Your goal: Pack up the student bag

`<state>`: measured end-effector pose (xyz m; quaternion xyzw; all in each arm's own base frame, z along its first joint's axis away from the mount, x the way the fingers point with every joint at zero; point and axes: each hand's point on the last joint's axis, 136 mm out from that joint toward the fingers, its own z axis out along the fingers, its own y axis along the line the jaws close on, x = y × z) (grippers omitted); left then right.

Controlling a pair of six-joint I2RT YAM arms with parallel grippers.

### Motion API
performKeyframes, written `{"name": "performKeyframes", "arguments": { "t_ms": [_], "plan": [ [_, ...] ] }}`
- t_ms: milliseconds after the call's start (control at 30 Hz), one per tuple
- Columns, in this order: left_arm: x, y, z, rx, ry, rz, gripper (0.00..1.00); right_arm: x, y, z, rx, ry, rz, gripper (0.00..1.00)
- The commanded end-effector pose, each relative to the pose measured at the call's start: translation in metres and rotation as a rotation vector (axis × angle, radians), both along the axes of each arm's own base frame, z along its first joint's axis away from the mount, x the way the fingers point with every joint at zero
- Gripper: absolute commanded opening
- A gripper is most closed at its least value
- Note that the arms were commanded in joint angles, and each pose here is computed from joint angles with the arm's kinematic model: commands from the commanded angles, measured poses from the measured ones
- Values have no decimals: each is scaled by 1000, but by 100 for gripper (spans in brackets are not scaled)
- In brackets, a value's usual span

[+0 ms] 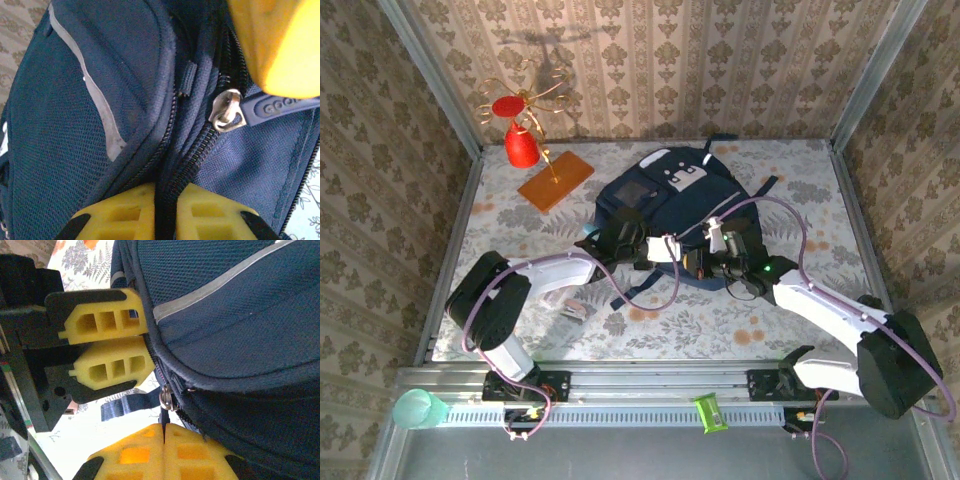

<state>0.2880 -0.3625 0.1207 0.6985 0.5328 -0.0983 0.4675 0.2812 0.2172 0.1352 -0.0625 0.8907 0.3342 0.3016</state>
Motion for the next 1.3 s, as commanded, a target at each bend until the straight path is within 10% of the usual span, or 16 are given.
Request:
{"name": "performKeyframes", "arguments": {
  "t_ms": [0, 1267],
  "plan": [
    [-8, -12, 18, -71, 34, -26, 4, 6, 8, 7, 83, -28, 11, 0],
    [-18, -27, 57, -290, 233, 43, 0, 21, -5, -29, 122, -100, -213, 30]
  ]
}}
